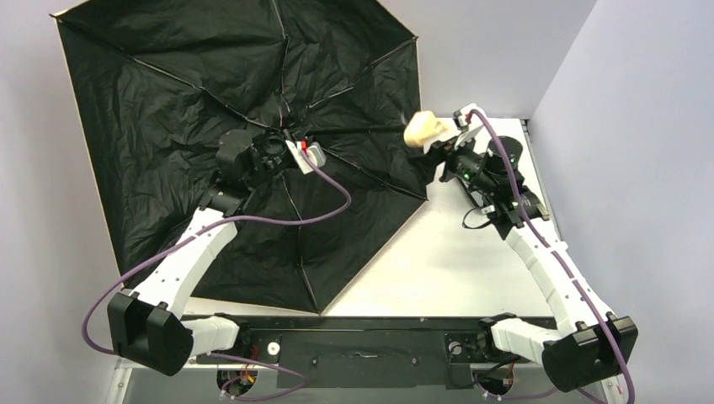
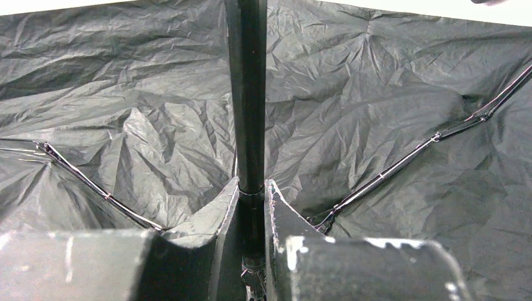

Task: Open the umbrella

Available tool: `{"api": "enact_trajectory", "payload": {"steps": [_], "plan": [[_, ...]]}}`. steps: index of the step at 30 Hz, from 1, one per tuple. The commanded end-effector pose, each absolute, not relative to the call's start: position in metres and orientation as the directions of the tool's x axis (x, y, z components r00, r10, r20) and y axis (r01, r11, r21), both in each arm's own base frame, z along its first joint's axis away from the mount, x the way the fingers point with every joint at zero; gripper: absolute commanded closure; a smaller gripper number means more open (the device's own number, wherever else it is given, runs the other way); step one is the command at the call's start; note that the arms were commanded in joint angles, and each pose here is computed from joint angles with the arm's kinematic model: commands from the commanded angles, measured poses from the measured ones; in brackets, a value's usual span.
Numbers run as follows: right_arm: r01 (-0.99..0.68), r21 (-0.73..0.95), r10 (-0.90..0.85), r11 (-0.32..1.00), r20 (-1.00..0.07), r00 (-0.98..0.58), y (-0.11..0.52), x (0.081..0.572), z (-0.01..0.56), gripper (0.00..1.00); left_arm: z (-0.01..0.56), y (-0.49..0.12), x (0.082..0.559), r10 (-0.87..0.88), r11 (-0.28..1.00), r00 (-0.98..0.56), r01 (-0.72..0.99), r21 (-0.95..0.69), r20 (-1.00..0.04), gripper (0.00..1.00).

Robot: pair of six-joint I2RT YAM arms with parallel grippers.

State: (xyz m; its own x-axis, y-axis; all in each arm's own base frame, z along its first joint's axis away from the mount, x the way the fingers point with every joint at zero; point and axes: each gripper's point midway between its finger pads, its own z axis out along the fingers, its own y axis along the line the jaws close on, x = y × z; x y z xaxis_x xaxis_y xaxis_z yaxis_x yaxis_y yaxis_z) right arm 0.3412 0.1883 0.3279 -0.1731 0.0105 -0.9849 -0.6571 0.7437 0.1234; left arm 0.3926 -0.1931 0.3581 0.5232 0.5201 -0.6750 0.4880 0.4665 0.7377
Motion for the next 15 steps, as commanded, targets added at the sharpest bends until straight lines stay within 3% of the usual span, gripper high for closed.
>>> {"api": "enact_trajectory", "payload": {"steps": [1, 7, 15], "plan": [[-0.596, 0.128, 0.004, 0.793, -0.979, -0.205, 0.161, 0.346, 0.339, 0.3, 0.435, -0.197, 0.366, 0.524, 0.353, 0.753, 0.234, 0.906, -0.398, 1.0], [-0.599, 0.119, -0.015, 0.792, -0.977, -0.214, 0.155, 0.352, 0.361, 0.3, 0.441, -0.195, 0.354, 0.568, 0.215, 0.8, 0.083, 0.973, -0.194, 1.0], [-0.766, 0.235, -0.021, 0.599, -0.951, -0.308, 0.205, 0.326, 0.395, 0.32, 0.435, -0.194, 0.348, 0.593, 0.048, 0.806, -0.038, 0.998, 0.002, 1.0]]}}
